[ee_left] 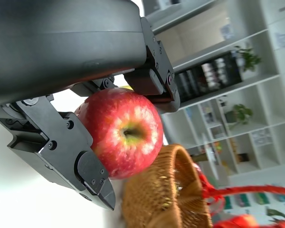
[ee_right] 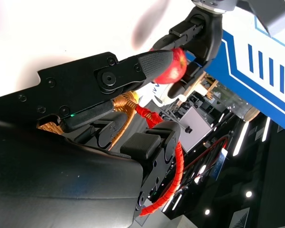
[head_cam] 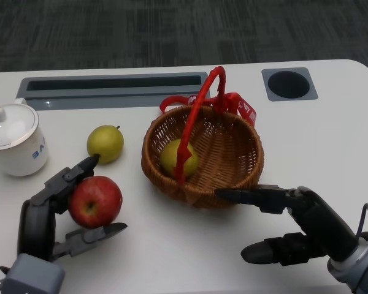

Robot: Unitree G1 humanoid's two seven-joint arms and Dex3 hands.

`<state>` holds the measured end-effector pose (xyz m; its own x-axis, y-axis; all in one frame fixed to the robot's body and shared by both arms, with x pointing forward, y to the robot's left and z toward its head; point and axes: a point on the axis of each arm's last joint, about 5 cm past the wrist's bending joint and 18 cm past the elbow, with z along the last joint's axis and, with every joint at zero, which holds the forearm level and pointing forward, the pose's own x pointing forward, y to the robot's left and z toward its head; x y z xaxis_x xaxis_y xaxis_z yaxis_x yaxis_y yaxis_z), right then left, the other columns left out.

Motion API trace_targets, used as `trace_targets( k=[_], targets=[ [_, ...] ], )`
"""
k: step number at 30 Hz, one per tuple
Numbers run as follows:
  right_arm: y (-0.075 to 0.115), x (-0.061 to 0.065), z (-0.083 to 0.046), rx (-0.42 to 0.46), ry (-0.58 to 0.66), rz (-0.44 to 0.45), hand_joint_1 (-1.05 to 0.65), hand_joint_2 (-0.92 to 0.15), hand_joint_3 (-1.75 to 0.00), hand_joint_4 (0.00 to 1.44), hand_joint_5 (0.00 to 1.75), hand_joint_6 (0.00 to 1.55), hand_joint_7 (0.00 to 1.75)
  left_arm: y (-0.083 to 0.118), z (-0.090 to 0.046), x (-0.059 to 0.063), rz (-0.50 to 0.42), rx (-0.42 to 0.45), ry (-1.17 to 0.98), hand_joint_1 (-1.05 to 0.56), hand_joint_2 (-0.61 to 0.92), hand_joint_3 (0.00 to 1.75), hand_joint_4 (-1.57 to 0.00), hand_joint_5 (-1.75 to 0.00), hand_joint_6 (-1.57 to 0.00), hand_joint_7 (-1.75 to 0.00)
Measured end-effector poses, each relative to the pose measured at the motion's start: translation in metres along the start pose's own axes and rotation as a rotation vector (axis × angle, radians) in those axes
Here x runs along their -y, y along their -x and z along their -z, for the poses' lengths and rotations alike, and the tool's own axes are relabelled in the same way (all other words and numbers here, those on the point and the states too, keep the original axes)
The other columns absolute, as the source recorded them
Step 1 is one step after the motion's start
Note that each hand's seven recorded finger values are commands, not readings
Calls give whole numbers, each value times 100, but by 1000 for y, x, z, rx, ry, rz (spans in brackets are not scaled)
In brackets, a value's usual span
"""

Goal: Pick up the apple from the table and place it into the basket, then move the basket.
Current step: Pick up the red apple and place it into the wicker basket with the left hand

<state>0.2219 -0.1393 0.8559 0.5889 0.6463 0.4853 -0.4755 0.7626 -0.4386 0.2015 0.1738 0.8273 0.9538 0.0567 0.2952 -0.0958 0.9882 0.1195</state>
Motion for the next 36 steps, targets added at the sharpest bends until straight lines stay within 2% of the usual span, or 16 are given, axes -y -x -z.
trace_targets(
  k=[10,17,21,24,36],
  targets=[
    [0,-1,0,2,-2,1,-59,-92,-8,72,1,66,0,-21,-34,8,63,251,-5,-6,80,0,-118,-17,-114,-3],
    [0,-1,0,3,-3,2,-59,-92,-8,73,1,67,0,-34,-46,16,106,292,8,-6,79,0,-119,-18,-115,-2],
    [-1,-2,0,5,-8,3,-58,-92,-8,73,0,67,0,-52,-55,21,118,328,10,-6,79,0,-118,-17,-114,-2],
    [0,-2,0,7,-14,5,-58,-92,-8,73,0,68,0,-65,-59,25,130,330,15,-7,80,0,-118,-16,-114,-1],
    [1,-5,-2,27,-32,14,-59,-92,-8,74,1,69,1,-105,-57,40,167,213,31,-15,81,0,-120,-11,-112,0]
  ],
)
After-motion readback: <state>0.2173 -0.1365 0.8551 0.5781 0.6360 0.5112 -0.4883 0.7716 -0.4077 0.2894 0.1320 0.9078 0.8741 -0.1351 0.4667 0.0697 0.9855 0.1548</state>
